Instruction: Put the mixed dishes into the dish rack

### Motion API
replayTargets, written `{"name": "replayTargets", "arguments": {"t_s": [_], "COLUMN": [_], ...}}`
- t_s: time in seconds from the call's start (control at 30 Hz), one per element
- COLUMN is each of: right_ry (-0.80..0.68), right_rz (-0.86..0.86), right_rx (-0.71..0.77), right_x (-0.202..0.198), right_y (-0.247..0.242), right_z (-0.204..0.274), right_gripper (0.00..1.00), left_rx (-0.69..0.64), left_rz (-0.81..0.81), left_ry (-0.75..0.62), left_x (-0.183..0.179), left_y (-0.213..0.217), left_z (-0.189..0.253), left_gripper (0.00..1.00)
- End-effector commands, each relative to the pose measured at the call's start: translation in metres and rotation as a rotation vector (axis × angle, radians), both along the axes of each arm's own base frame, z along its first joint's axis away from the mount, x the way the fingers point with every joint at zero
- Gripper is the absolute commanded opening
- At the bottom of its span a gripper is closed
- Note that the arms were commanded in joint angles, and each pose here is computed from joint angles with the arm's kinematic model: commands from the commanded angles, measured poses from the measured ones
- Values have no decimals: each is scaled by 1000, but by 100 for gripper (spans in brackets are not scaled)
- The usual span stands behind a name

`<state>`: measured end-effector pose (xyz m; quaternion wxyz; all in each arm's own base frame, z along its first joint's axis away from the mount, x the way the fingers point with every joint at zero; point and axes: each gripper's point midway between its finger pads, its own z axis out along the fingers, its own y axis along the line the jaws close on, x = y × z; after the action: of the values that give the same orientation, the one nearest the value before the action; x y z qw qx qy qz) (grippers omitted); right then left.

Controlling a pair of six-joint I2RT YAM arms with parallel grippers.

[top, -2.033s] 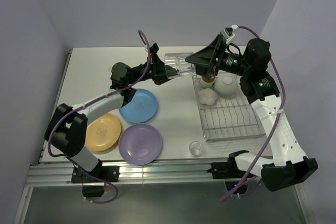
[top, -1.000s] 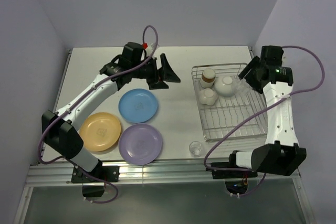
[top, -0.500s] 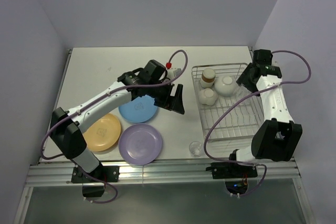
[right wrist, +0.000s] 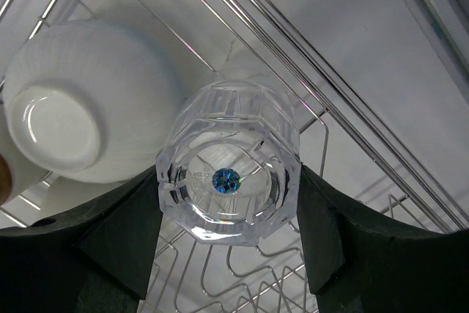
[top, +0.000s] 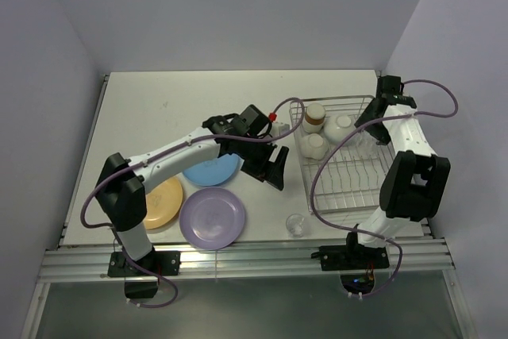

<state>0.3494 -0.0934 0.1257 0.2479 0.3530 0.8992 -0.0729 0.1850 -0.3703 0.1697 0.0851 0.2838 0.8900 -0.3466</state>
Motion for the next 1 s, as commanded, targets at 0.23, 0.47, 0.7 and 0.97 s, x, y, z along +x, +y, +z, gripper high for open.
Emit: {"name": "replayTargets", "arguments": {"t_s": [0.23, 0.47, 0.7, 0.97], "right_ry": [-52, -84, -178, -350], "right_rz": [3, 7, -4, 19], "right_rx": [0, 22, 53, 71], "right_x": [26, 17, -12, -48], "right_y": [-7, 1, 16, 35], "right_z": [-12, -1, 43, 106], "right_gripper": [9, 75, 79, 79], "left_rx": [77, 97, 138, 187], "left_rz": [-135, -205, -238, -219], "left_ry": [32, 54, 90, 98], "left_x": [-33, -45, -60, -71], "left_y": [-20, -36, -35, -29], "left_z": [-36, -50, -68, -97], "left_gripper": [84, 84, 83, 82]}}
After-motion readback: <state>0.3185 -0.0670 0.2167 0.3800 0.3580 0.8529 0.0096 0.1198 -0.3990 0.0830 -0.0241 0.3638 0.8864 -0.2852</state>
